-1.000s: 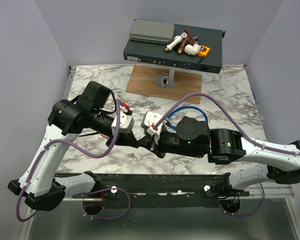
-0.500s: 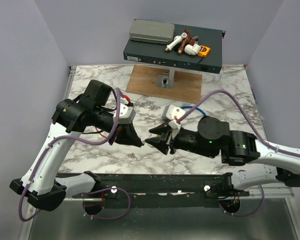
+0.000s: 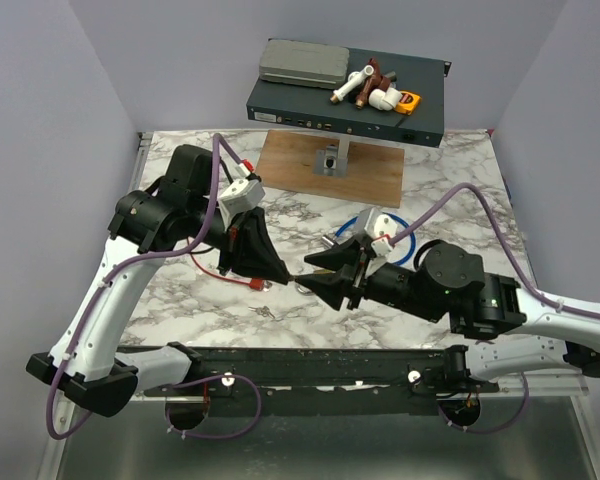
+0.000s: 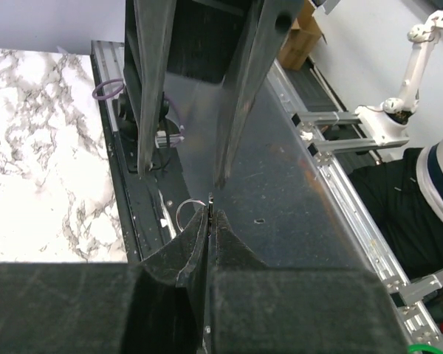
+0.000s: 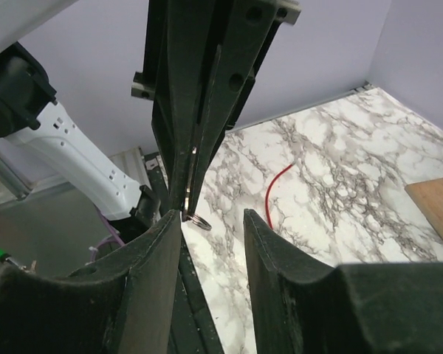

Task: Unlock with the key
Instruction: Adjust the key.

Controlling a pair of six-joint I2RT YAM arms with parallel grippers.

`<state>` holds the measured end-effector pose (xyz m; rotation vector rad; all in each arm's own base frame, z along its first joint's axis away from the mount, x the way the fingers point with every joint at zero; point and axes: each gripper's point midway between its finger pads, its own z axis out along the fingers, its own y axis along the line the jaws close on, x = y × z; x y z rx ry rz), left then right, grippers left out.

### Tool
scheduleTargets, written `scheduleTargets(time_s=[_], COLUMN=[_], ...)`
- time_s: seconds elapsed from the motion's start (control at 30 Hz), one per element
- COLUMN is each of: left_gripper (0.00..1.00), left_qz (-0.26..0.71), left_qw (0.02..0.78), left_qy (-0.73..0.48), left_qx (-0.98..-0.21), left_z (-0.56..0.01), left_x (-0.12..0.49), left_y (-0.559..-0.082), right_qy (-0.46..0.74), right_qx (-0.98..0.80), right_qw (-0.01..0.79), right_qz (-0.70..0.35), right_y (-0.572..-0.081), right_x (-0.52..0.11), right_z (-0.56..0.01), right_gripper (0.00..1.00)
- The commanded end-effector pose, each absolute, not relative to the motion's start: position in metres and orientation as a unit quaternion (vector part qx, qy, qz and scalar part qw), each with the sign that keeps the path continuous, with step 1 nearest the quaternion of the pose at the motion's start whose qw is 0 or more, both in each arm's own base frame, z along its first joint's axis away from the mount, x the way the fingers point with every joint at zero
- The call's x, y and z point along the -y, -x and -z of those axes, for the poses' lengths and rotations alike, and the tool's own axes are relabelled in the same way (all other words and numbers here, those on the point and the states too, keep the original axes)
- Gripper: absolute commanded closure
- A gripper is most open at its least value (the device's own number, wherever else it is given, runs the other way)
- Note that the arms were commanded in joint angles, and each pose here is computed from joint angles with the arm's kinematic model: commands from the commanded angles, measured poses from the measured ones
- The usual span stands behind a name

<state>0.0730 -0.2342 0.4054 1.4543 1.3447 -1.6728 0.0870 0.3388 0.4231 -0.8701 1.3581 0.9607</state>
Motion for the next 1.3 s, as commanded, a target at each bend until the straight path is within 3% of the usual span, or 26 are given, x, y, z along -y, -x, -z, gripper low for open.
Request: scheduleTargets(time_s=[0.0, 0.3, 0.4, 0.5, 0.8, 0.93, 1.07, 1.27], left_gripper=[1.00, 1.00, 1.00, 1.00, 1.00, 1.00, 1.00, 0.96], left_qz=[0.647, 0.648, 0.648, 0.647, 0.647, 0.649, 0.649, 0.639], left_qw=[0.271, 0.275, 0.274, 0.274, 0.272, 0.271, 0.272, 0.280], left_qy=[-0.538, -0.536, -0.536, -0.535, -0.532, -0.533, -0.534, -0.529], left_qx=[-0.469, -0.466, -0.468, -0.469, -0.474, -0.471, -0.468, -0.484], left_z=[-0.426, -0.425, -0.422, -0.421, -0.423, -0.424, -0.426, -0.423], left_x=[0.231, 0.231, 0.231, 0.231, 0.233, 0.232, 0.231, 0.234], left_y=[-0.066, -0.067, -0.067, -0.067, -0.070, -0.069, -0.067, -0.073], right_qy=[0.372, 0.370, 0.369, 0.368, 0.369, 0.373, 0.371, 0.370], right_qx=[-0.568, -0.557, -0.554, -0.555, -0.566, -0.569, -0.565, -0.563], right_qw=[0.592, 0.598, 0.599, 0.599, 0.594, 0.587, 0.587, 0.584], right_qz=[-0.435, -0.442, -0.445, -0.445, -0.437, -0.439, -0.446, -0.453], right_y=[-0.083, -0.083, -0.083, -0.083, -0.085, -0.083, -0.082, -0.081], right_x=[-0.352, -0.359, -0.360, -0.359, -0.358, -0.362, -0.367, -0.363], right_z=[-0.425, -0.426, -0.426, -0.425, -0.417, -0.413, -0.414, -0.417], right_gripper=[0.58, 0.71, 0.81, 0.99, 0.99, 0.89, 0.99, 0.99])
